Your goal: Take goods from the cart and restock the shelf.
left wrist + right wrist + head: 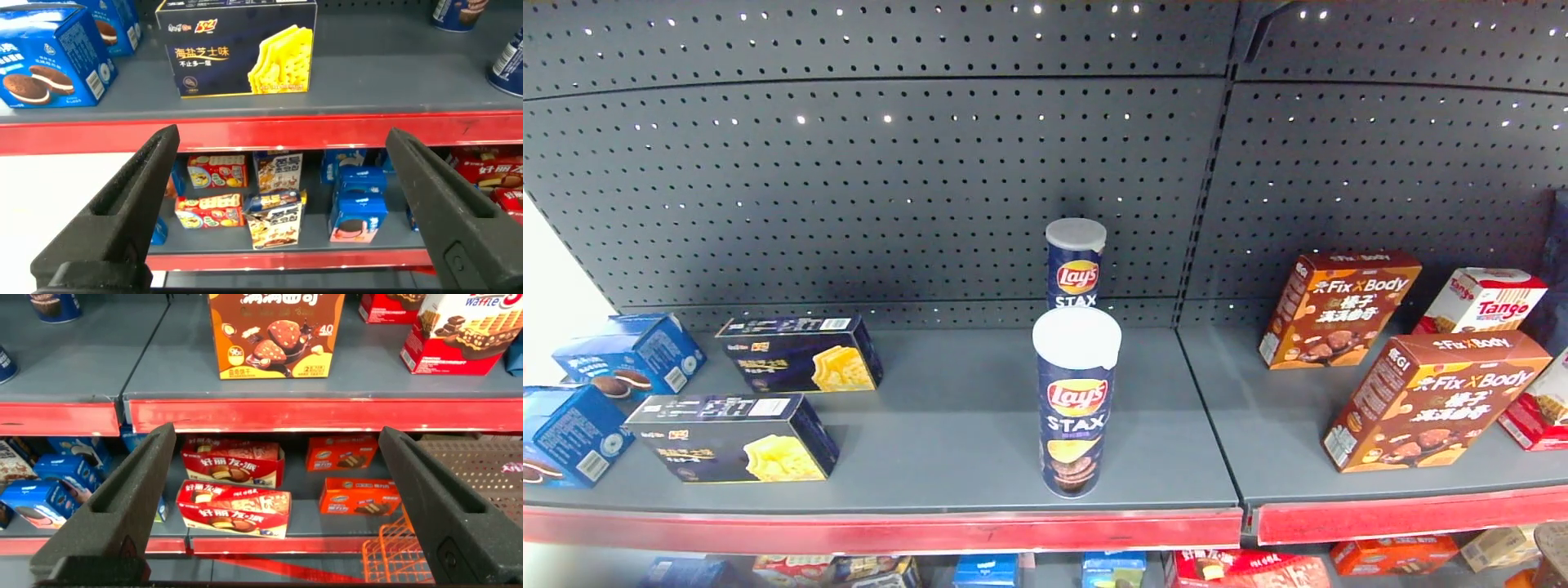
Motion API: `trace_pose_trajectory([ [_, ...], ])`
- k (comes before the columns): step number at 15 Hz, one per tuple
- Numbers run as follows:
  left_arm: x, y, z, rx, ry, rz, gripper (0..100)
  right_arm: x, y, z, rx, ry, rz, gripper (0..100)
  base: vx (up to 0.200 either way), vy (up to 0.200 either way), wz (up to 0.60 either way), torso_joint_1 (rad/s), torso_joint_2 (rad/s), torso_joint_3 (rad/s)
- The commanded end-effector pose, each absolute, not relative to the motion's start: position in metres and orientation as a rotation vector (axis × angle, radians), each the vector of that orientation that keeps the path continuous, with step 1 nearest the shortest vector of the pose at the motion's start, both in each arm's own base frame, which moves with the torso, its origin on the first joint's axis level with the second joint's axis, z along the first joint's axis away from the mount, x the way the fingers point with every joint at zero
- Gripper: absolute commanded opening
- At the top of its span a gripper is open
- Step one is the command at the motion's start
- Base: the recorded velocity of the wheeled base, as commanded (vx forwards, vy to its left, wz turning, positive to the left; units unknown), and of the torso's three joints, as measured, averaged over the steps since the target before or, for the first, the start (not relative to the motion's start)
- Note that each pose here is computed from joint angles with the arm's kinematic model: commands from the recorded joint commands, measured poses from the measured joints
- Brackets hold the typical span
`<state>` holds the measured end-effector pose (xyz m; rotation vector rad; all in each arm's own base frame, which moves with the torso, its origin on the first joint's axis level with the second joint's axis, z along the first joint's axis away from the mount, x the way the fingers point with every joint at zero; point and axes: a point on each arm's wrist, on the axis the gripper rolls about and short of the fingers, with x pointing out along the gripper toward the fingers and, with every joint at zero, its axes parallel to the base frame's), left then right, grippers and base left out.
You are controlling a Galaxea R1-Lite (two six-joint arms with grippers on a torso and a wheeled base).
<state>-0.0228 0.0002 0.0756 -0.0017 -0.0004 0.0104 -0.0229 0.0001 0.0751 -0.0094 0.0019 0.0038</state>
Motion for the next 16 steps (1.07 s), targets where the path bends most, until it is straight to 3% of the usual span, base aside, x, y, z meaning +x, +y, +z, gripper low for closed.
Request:
trace_pose_trajectory([
  [1,-0.0228,0.0003,0.0756,-0.002,-0.002,0.012,100,-0.0228,0.0001,0.0752,-0.009,0.003,0.005,100,0.000,0.000,0.00,0.000,0.00,0.000],
  [13,-0.0228,0.0003,0.0755,-0.002,0.000,0.012,100,-0.0228,0.0000,0.0752,-0.009,0.003,-0.002,100,0.000,0.000,0.00,0.000,0.00,0.000],
  [16,-0.0228,0.0002,0.0755,0.038,0.000,0.008,100,-0.0228,0.0000,0.0752,-0.008,0.003,-0.002,100,0.000,0.000,0.00,0.000,0.00,0.000],
])
